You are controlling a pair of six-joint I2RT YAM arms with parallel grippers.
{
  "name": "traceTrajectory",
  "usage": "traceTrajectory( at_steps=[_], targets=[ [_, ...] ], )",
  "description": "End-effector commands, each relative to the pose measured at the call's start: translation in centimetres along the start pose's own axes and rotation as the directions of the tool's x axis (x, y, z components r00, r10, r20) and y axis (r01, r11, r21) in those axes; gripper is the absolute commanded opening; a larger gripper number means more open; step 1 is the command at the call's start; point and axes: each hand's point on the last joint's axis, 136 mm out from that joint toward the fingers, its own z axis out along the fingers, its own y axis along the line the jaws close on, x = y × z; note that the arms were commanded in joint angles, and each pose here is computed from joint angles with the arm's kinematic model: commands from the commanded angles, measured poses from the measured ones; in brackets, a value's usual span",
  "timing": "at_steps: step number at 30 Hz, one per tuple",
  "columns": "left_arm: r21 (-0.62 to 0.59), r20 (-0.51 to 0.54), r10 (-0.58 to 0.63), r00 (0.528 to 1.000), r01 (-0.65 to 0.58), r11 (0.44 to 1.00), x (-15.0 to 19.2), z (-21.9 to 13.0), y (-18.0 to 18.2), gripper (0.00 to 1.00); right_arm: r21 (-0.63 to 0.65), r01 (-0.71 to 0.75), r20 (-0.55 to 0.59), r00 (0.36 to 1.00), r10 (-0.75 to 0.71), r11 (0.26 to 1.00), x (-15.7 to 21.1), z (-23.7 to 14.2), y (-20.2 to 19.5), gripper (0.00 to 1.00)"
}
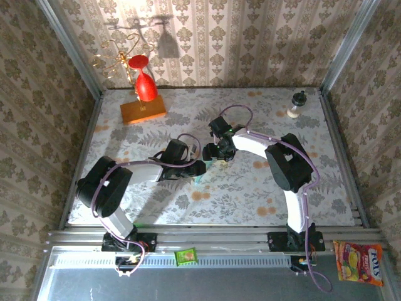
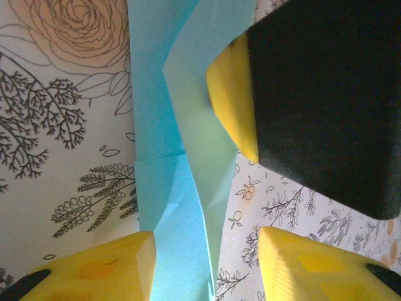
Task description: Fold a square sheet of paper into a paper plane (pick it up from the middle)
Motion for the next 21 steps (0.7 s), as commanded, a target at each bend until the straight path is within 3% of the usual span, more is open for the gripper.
traceTrajectory(
  at_steps=[1, 21],
  targets=[
    [0.027, 0.003, 0.051, 0.999, -0.052, 0.998, -0.6, 0.2, -0.9, 0.44, 0.048, -0.03, -0.122, 0.992, 0.035, 0.998, 3.3, 3.9, -2.2, 0.68],
    [0.065, 0.016, 0.106, 0.994, -0.107, 0.992, -1.6, 1.9, -1.3, 0.3, 0.029, -0.056, -0.131, 0.99, 0.059, 0.998, 3.3, 4.1, -2.1, 0.67]
  ],
)
